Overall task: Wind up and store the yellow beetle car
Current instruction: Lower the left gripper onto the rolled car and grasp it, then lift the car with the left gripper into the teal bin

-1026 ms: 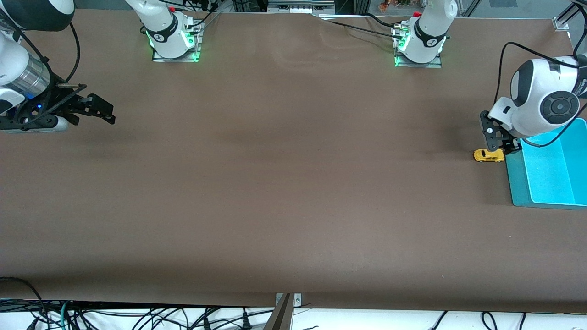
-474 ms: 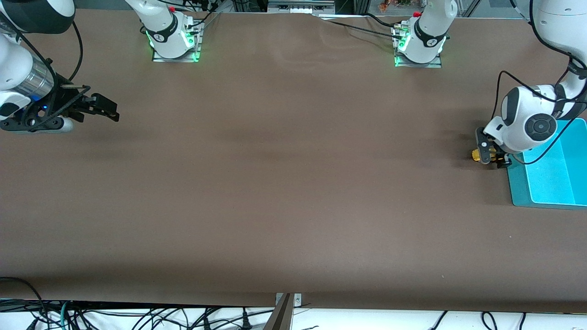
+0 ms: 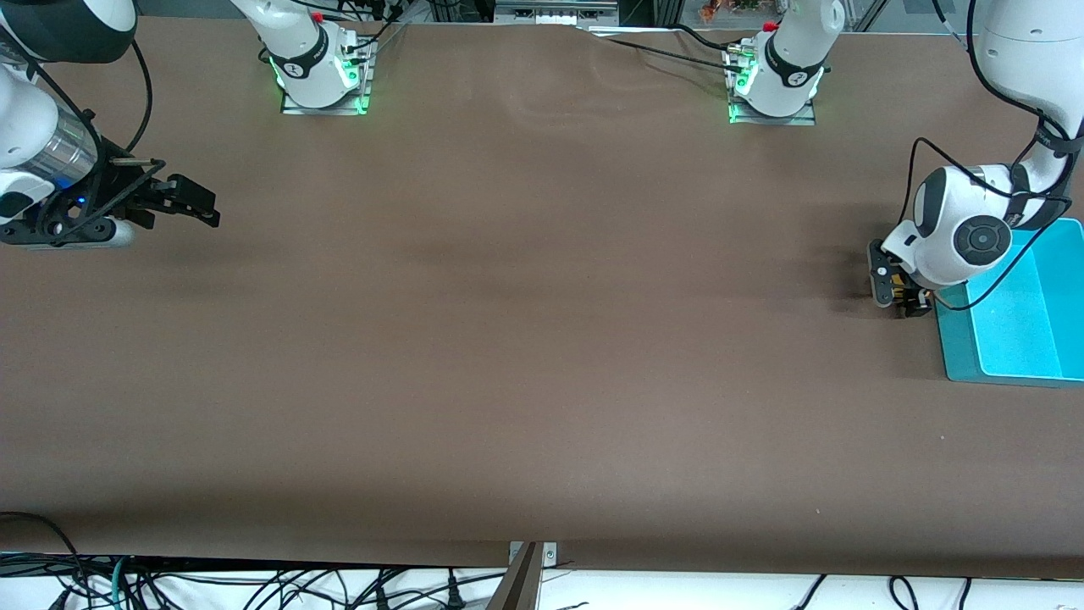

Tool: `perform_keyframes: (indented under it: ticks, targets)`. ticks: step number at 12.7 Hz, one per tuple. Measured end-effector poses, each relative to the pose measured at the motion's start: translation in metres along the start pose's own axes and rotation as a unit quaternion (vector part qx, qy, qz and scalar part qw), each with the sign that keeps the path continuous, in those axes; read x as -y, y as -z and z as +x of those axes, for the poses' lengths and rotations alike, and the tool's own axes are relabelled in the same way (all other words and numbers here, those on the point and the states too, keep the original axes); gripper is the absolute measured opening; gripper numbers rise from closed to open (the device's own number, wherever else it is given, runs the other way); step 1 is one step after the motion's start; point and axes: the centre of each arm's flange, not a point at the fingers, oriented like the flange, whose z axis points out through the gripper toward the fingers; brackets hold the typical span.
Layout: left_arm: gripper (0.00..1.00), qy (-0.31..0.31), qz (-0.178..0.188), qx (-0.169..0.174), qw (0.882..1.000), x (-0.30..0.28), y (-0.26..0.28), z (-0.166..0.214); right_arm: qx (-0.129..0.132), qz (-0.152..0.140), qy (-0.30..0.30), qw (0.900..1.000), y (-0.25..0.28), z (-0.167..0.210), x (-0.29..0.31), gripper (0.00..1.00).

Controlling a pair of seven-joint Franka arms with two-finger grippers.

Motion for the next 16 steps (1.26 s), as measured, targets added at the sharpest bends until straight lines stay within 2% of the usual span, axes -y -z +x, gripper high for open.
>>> perform_keyframes:
  ticks: [3, 6, 8, 9, 11, 13, 14, 16]
  targets:
    - [0.51, -0.006, 0.011, 0.002, 1.0, 0.007, 0.008, -0.004, -0.006, 0.001, 0.006, 1.0, -0.002, 0.004, 0.005, 1.0]
    - [0.49, -0.01, 0.011, 0.007, 1.0, 0.016, 0.049, 0.0, -0.013, 0.005, 0.006, 1.0, -0.005, 0.012, 0.004, 1.0]
    - [0.49, -0.018, -0.033, 0.022, 0.999, 0.024, 0.108, 0.015, -0.016, 0.007, 0.005, 1.0, -0.003, 0.015, 0.002, 1.0]
    - [0.49, -0.012, -0.053, 0.033, 0.998, 0.026, 0.133, 0.009, -0.017, 0.008, 0.002, 1.0, -0.002, 0.016, -0.001, 1.0]
    - [0.49, 0.005, -0.074, 0.041, 0.996, 0.026, 0.16, -0.028, -0.019, 0.009, -0.004, 1.0, -0.002, 0.019, -0.008, 1.0]
    - [0.49, 0.018, -0.076, 0.037, 0.996, 0.019, 0.156, -0.086, -0.018, 0.012, -0.006, 1.0, -0.004, 0.024, -0.012, 1.0]
    - [0.49, 0.019, -0.063, 0.036, 0.997, 0.014, 0.149, -0.122, -0.017, 0.013, -0.006, 1.0, -0.005, 0.026, -0.013, 1.0]
    - [0.49, -0.017, -0.012, 0.041, 0.999, 0.01, 0.128, -0.175, -0.014, 0.013, -0.01, 1.0, -0.005, 0.026, -0.017, 1.0]
